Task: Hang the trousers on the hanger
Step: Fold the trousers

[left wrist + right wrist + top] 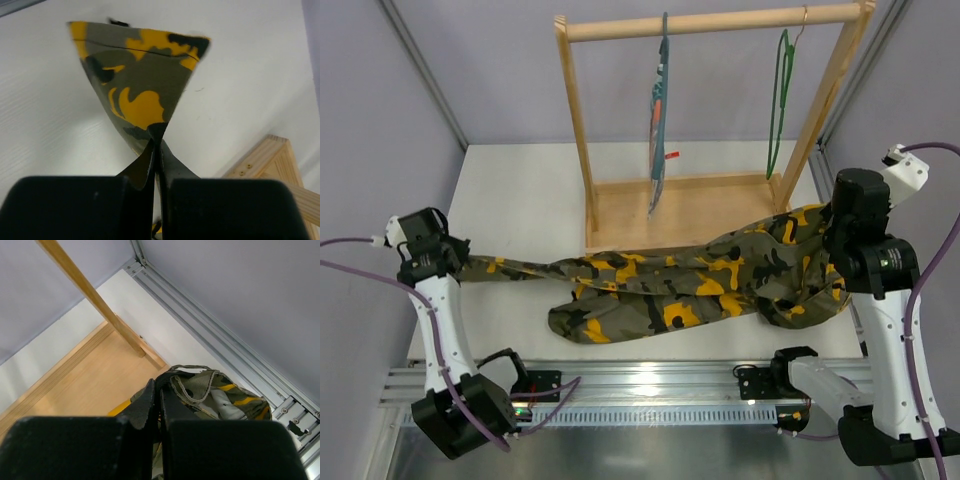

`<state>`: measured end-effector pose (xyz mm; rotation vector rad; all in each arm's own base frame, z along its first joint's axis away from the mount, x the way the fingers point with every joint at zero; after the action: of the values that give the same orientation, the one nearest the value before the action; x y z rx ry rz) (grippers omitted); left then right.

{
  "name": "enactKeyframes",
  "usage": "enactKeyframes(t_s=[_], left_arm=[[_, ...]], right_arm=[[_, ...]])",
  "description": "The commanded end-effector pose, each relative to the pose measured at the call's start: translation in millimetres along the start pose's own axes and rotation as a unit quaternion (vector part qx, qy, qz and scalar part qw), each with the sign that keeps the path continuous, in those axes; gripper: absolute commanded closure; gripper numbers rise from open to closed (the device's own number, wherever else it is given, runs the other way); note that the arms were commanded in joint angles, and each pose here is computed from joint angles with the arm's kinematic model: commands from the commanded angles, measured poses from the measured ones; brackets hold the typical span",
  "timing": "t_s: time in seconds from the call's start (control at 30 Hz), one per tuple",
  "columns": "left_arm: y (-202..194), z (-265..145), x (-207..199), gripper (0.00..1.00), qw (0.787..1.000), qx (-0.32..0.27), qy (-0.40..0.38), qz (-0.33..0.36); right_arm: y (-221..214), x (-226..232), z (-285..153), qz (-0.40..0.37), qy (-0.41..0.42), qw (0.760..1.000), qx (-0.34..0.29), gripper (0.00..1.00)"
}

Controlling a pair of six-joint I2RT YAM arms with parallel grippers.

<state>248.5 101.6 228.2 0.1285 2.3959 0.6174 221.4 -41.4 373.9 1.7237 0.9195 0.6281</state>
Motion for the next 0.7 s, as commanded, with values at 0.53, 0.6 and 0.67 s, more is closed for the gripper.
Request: enactKeyframes(t_s=[0.53, 0.6, 0.67], left_arm=[[17, -25, 16, 0.23, 0.986, -0.058, 0.085, -0.133], [6, -12, 11, 0.25, 0.985, -0.036, 0.096, -0.136], [-8, 11, 17, 0.25, 0.982, -0.002, 0.141, -0.128]], right_arm=[[2, 19, 15, 0.027, 0.046, 0.999, 0.006, 0.96], [0, 20, 17, 0.027, 0.046, 0.999, 0.008, 0.96], [-2, 22, 18, 0.026, 0.049, 0.998, 0.011, 0.96]])
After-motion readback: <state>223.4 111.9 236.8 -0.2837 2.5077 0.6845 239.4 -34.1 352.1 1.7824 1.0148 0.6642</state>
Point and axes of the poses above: each gripper's point midway between its finger pads, its own z axis out along the fingers, its own x axis along the line the jaws close on, y = z × x, the point moved 4 cm from there along -z, back along the fingers, and after that the axes turned 14 degrees about -z, right-handed, at the moved point
